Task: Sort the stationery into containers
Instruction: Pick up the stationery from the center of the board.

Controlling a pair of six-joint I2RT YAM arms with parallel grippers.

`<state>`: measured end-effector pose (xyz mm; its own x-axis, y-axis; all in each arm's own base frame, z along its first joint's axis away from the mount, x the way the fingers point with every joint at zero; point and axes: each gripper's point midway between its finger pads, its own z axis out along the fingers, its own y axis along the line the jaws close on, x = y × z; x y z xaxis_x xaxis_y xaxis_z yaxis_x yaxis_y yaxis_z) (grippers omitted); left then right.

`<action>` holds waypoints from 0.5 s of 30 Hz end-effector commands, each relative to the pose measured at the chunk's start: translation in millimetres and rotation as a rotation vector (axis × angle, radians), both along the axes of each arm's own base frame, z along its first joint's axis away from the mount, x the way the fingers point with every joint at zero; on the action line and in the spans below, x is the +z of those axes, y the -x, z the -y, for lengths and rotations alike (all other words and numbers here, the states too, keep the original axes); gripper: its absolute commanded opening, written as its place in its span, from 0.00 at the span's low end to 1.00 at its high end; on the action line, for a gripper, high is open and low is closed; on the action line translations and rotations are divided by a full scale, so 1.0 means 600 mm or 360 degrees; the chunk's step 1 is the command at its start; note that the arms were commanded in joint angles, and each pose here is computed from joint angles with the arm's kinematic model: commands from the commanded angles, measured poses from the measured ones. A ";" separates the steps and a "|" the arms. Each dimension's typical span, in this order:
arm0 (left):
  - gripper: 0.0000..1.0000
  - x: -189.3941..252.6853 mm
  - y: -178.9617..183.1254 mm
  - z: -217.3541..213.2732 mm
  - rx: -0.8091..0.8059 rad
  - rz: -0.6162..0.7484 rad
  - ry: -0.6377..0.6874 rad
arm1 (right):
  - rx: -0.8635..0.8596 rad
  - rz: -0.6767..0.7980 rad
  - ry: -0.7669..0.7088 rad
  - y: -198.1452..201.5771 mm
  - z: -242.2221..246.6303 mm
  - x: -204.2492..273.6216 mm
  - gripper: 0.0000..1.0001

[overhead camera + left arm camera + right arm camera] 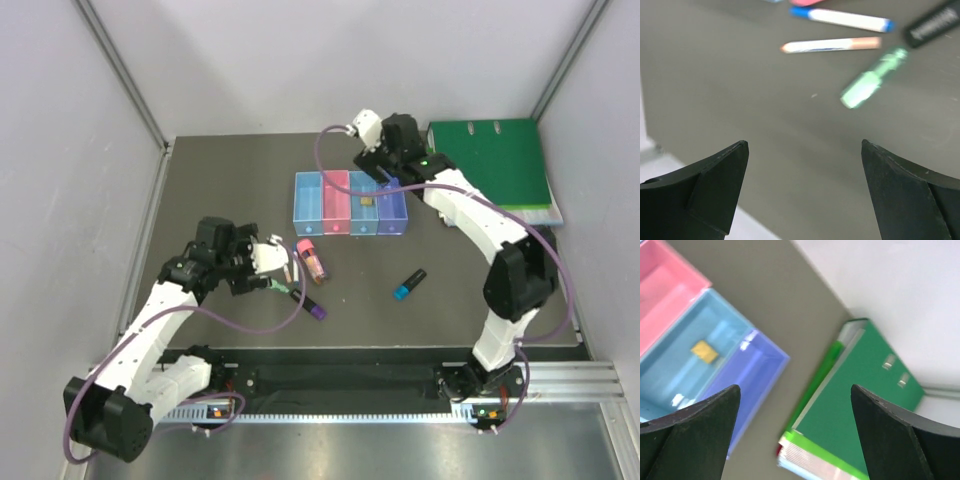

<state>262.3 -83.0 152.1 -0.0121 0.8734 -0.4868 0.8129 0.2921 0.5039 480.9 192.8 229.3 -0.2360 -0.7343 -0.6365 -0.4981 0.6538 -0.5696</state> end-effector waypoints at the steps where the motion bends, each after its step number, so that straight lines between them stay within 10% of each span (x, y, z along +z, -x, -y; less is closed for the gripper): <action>1: 0.99 -0.036 0.014 0.036 -0.0390 0.0067 -0.0026 | -0.0196 0.0203 -0.0087 0.008 0.061 0.107 0.91; 15: 0.93 -0.168 0.017 0.042 -0.0649 -0.0317 -0.0212 | -0.0283 0.0236 -0.0077 0.055 0.120 0.143 0.91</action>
